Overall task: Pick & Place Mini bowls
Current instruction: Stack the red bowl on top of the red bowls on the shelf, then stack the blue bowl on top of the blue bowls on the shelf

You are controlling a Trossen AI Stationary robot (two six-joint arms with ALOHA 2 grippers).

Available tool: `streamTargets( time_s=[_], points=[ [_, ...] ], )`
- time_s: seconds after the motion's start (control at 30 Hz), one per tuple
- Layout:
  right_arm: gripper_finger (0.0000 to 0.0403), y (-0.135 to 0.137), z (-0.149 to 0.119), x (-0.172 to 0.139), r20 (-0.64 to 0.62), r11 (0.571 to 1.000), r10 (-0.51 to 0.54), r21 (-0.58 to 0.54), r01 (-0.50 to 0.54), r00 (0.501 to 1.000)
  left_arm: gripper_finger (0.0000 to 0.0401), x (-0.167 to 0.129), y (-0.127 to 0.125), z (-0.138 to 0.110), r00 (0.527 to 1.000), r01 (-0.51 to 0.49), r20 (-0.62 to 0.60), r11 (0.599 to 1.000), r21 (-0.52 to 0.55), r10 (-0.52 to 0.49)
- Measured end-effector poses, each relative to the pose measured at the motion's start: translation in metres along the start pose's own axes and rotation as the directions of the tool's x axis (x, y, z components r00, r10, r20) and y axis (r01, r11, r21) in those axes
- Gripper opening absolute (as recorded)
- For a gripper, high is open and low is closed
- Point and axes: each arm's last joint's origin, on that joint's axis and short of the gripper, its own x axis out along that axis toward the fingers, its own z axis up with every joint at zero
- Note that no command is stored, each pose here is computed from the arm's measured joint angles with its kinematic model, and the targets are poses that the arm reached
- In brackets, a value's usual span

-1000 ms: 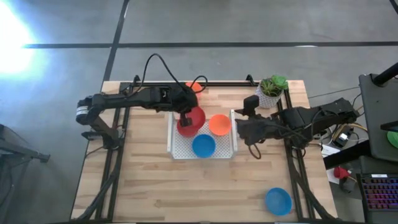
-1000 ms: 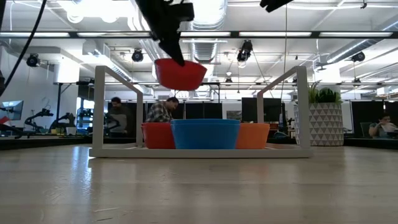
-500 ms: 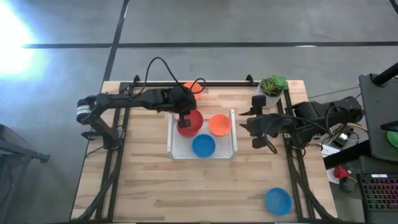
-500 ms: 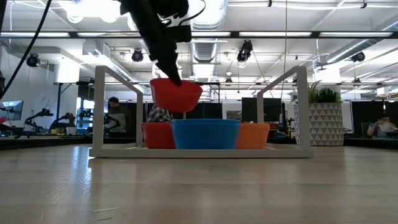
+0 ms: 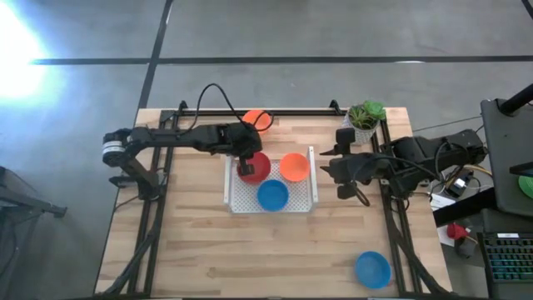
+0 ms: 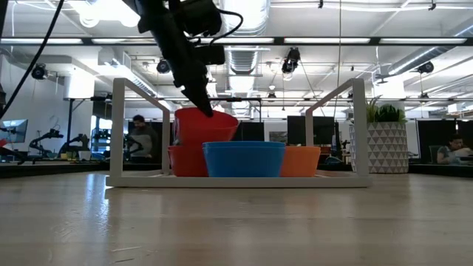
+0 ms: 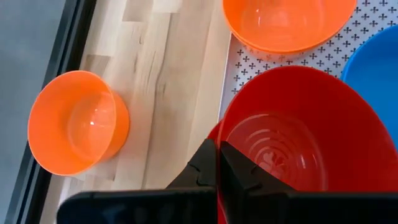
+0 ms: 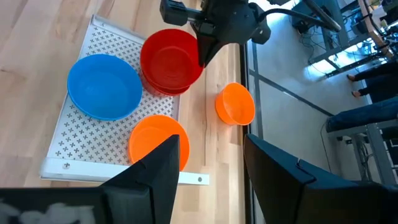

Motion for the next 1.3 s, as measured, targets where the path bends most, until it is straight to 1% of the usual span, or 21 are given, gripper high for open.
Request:
streamTargets(
  time_s=[0.2, 0.37, 0.63, 0.77, 0.83, 0.97, 1.13, 1.23, 1.3],
  points=[
    [0.0176, 0.000, 0.000, 0.000, 0.000, 1.000, 0.000, -0.005, 0.000, 1.000, 0.0008, 0.001, 0.000, -0.002, 1.000, 0.001, -0.006, 1.000, -0.002, -0.001],
    [0.0176, 0.000, 0.000, 0.000, 0.000, 1.000, 0.000, -0.008, 0.000, 1.000, 0.0019, 0.006, -0.001, -0.004, 1.000, -0.003, 0.014, 1.000, -0.019, 0.003],
    [0.0176, 0.000, 0.000, 0.000, 0.000, 1.000, -0.001, -0.008, 0.001, 1.000, 0.0065, 0.009, -0.002, -0.007, 1.000, -0.021, 0.017, 1.000, -0.022, 0.022],
    [0.0176, 0.000, 0.000, 0.000, -0.001, 1.000, -0.001, -0.009, 0.001, 1.000, 0.0089, 0.005, 0.000, 0.000, 0.999, -0.026, 0.043, 0.999, -0.027, 0.027],
    [0.0176, 0.000, 0.000, 0.000, -0.001, 1.000, -0.001, -0.020, 0.001, 1.000, 0.0095, 0.000, 0.002, 0.007, 0.997, -0.029, 0.070, 0.999, -0.037, 0.032],
    [0.0176, 0.000, 0.000, 0.000, -0.002, 1.000, -0.001, -0.027, 0.001, 1.000, 0.0096, -0.009, 0.003, 0.017, 0.994, -0.018, 0.107, 0.997, -0.078, 0.026],
    [0.0175, 0.000, 0.000, 0.000, -0.003, 1.000, 0.000, -0.019, 0.000, 1.000, 0.0092, -0.025, -0.002, 0.030, 0.993, 0.001, 0.119, 0.998, -0.058, 0.006],
    [0.0169, 0.000, 0.000, 0.000, -0.005, 1.000, 0.000, 0.001, 0.000, 1.000, 0.0074, -0.039, -0.009, 0.040, 0.990, 0.016, 0.138, 0.999, -0.038, -0.010],
    [0.0159, 0.000, -0.001, 0.000, -0.006, 1.000, 0.000, 0.015, 0.000, 1.000, 0.0055, -0.049, -0.014, 0.047, 0.986, 0.007, 0.166, 1.000, -0.021, -0.004]
  ],
)
